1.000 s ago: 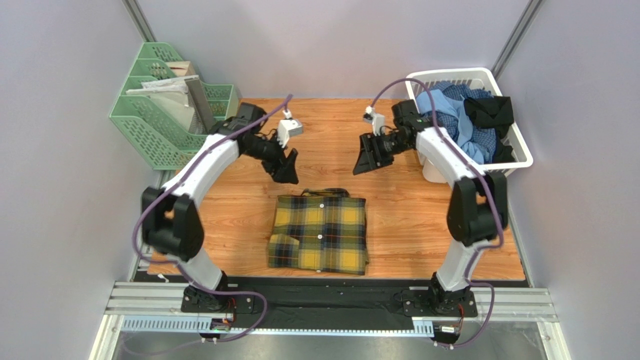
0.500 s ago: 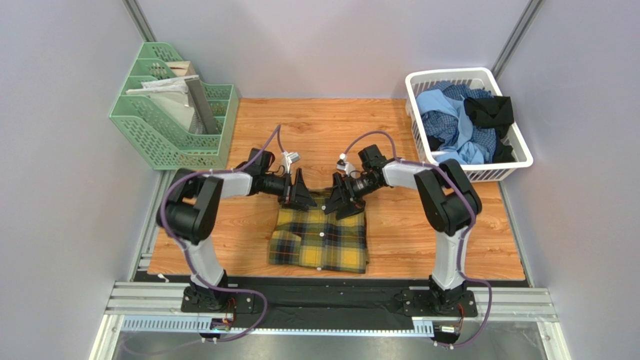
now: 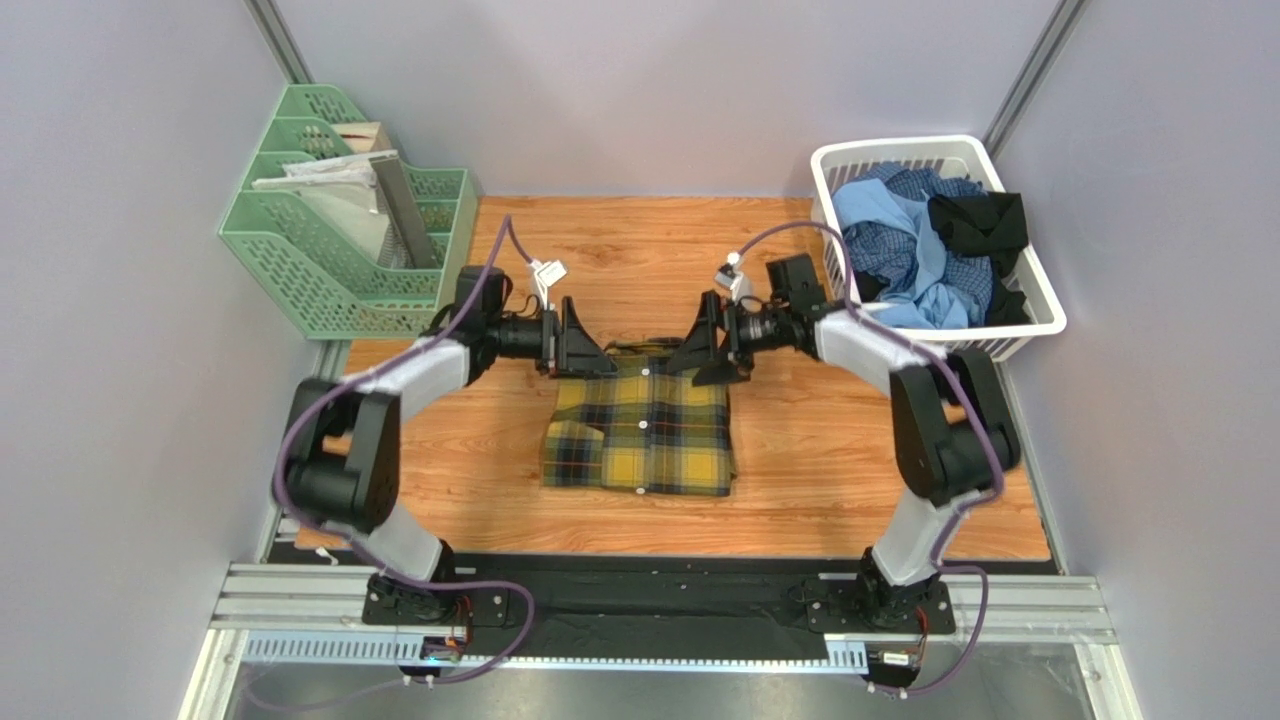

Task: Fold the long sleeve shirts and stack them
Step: Fold the shirt

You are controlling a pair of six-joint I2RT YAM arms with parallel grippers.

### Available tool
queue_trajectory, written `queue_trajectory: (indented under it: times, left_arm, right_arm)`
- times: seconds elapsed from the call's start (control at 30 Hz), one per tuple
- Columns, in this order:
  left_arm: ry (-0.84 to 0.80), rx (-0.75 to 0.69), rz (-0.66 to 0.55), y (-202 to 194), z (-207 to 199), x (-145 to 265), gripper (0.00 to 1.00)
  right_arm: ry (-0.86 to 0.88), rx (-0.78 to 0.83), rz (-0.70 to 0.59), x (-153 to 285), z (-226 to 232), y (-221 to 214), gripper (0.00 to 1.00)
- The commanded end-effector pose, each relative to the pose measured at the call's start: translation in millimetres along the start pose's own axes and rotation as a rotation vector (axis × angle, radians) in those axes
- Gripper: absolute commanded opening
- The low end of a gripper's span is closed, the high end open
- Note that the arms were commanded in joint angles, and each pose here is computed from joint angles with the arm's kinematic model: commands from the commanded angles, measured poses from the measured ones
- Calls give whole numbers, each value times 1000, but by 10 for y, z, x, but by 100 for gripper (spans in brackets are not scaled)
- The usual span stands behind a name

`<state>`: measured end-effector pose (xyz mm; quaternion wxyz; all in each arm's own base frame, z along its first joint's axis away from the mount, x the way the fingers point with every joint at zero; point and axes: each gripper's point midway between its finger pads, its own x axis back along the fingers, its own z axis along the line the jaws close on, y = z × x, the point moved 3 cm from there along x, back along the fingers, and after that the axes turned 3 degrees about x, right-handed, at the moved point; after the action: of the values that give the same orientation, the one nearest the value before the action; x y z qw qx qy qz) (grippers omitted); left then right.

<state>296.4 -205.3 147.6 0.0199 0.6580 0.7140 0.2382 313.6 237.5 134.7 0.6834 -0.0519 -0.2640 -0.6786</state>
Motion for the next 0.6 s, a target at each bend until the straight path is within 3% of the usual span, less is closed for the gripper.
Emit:
queue_trajectory:
  times: [0.0,0.03,0.1,0.17,0.3,0.43,0.47,0.57]
  left_arm:
    - [-78,70,79,-642,-385,-28,99]
    - [-120,2,61,-699,-469,-111,99]
    - [-60,18,20,-831,-394,-155,99]
    - [-3,135,75,-1015,-179,-247,99]
    - [157,331,126,-1225,451,-279,98]
    - [267,445,149,-1348,922,-232,97]
    - [282,463,151,-1375,996,-214,96]
    - [238,390,114,-1243,914,-99,95]
  right_arm:
    - [177,95,47,-149,742,-499,100]
    - [196,78,102,-282,741,-754,100]
    - [211,79,126,-430,726,-874,100]
    - [212,33,186,-578,623,-998,100]
    - [131,-170,264,-767,-65,-1161,100]
    - [36,-289,278,-671,-593,-1290,98]
    - [19,-258,278,-625,-671,-1304,98]
    - [3,-214,296,-447,-662,-1253,96]
